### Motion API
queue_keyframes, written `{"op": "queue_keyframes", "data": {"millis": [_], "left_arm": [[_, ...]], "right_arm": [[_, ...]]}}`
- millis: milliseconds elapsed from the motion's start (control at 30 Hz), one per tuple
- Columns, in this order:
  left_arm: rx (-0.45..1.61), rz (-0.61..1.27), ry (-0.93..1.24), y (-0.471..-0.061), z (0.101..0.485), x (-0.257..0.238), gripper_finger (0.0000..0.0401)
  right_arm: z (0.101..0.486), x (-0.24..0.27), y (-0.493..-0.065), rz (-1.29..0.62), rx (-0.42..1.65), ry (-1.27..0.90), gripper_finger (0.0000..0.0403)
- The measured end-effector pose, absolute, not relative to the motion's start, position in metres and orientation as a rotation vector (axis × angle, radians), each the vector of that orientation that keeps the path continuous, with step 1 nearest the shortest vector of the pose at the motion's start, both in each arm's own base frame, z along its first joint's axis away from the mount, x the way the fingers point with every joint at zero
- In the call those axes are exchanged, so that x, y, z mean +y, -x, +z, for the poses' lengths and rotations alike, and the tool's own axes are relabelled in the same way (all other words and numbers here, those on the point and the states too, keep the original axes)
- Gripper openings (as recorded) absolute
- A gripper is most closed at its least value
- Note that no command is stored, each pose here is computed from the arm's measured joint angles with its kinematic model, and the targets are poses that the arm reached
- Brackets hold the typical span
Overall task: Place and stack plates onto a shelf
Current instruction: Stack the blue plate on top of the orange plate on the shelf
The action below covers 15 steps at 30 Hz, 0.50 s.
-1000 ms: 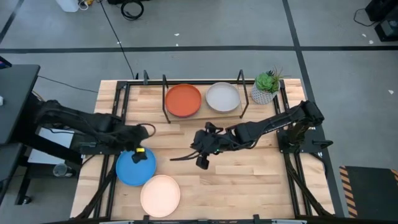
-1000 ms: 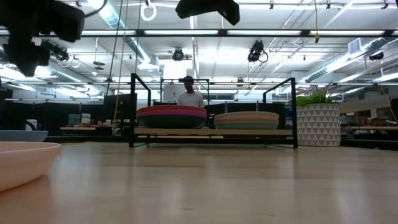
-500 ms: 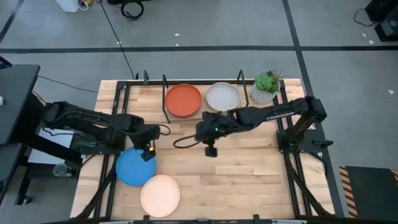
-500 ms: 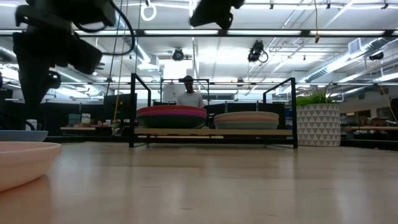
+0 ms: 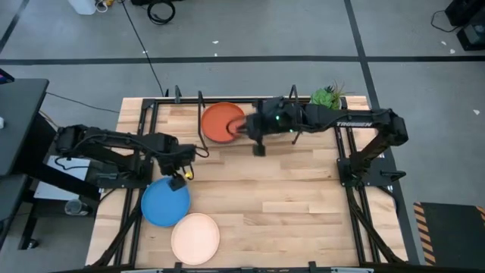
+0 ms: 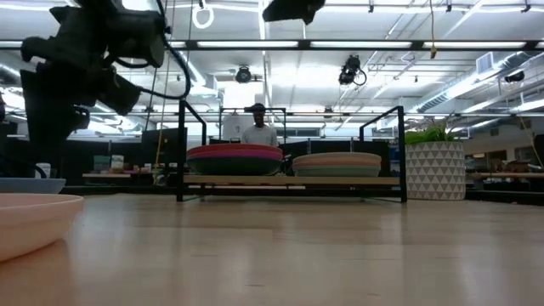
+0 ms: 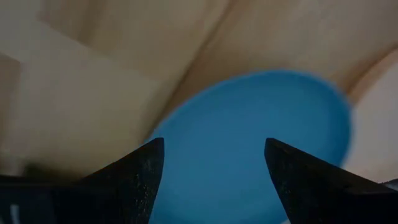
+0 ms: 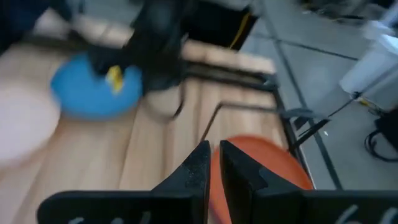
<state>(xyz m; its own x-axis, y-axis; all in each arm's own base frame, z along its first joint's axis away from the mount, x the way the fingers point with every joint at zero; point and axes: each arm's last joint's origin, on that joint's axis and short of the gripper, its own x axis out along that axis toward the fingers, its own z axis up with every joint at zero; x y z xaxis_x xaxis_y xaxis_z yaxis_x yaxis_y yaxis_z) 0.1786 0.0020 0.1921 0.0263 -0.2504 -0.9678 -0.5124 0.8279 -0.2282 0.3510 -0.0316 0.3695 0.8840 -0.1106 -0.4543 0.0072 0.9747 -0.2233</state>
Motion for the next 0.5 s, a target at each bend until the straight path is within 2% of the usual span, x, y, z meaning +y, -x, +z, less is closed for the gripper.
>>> {"op": "queue_keyframes", "data": {"millis": [133,267,500], "left_arm": [[1.632,0.202,0.461,-0.171,0.192,0.007,0.0285],[1.617,0.174,0.371,-0.172,0.189,0.014,0.0285],[1.702,0.138,0.365,-0.172,0.172,0.023,0.0268]], "right_arm": [[0.381,-0.041,-0.357,-0.123,0.336,0.073,0.0041],[0.378,-0.040,-0.361,-0.083,0.332,0.148,0.0041],[0.378,-0.036,-0.362,-0.070,0.335,0.151,0.0041]]}}
